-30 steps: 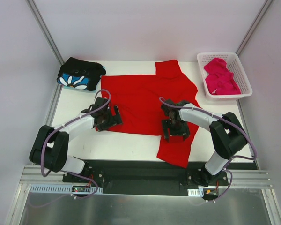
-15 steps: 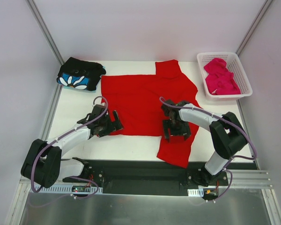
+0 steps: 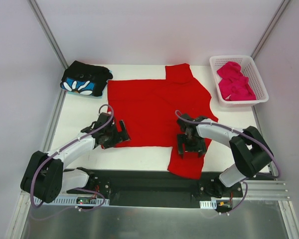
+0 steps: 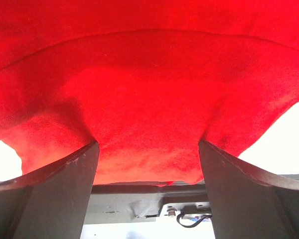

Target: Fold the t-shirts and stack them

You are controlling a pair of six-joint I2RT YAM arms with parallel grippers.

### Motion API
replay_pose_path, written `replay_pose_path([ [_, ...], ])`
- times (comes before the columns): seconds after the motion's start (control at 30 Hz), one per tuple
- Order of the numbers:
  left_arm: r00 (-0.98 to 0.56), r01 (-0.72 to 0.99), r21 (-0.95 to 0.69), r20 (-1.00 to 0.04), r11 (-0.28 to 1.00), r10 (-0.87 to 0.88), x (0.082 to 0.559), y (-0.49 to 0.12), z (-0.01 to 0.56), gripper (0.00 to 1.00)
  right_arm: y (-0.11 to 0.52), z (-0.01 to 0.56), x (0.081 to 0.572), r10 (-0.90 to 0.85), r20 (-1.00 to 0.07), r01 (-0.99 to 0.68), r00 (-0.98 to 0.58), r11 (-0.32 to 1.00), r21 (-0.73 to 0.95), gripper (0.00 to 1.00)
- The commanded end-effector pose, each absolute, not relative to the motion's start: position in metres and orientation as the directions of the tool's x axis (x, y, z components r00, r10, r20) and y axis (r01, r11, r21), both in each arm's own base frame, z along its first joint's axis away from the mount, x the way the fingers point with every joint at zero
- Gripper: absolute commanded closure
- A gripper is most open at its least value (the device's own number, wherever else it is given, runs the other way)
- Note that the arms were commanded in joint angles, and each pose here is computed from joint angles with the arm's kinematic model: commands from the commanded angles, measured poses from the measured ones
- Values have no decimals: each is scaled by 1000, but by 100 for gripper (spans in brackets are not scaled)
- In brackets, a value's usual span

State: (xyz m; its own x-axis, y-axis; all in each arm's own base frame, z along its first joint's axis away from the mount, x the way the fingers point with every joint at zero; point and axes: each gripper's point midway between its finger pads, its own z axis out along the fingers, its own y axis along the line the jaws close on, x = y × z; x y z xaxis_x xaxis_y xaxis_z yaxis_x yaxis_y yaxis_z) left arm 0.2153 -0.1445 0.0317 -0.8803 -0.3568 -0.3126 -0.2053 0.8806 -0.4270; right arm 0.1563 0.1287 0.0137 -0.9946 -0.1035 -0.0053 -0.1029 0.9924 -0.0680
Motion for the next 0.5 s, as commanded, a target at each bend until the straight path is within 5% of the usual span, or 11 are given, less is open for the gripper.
replay_pose_path([
  [0.0, -925, -239, -306, -218, 922, -312, 177, -125, 15, 1, 124, 1, 136, -66, 37, -68, -997, 996, -57, 15],
  [0.47, -920, -232, -303, -240, 924, -310, 171, -119, 26, 1, 111, 16, 130, -112, 30, -115, -993, 988, -104, 15],
])
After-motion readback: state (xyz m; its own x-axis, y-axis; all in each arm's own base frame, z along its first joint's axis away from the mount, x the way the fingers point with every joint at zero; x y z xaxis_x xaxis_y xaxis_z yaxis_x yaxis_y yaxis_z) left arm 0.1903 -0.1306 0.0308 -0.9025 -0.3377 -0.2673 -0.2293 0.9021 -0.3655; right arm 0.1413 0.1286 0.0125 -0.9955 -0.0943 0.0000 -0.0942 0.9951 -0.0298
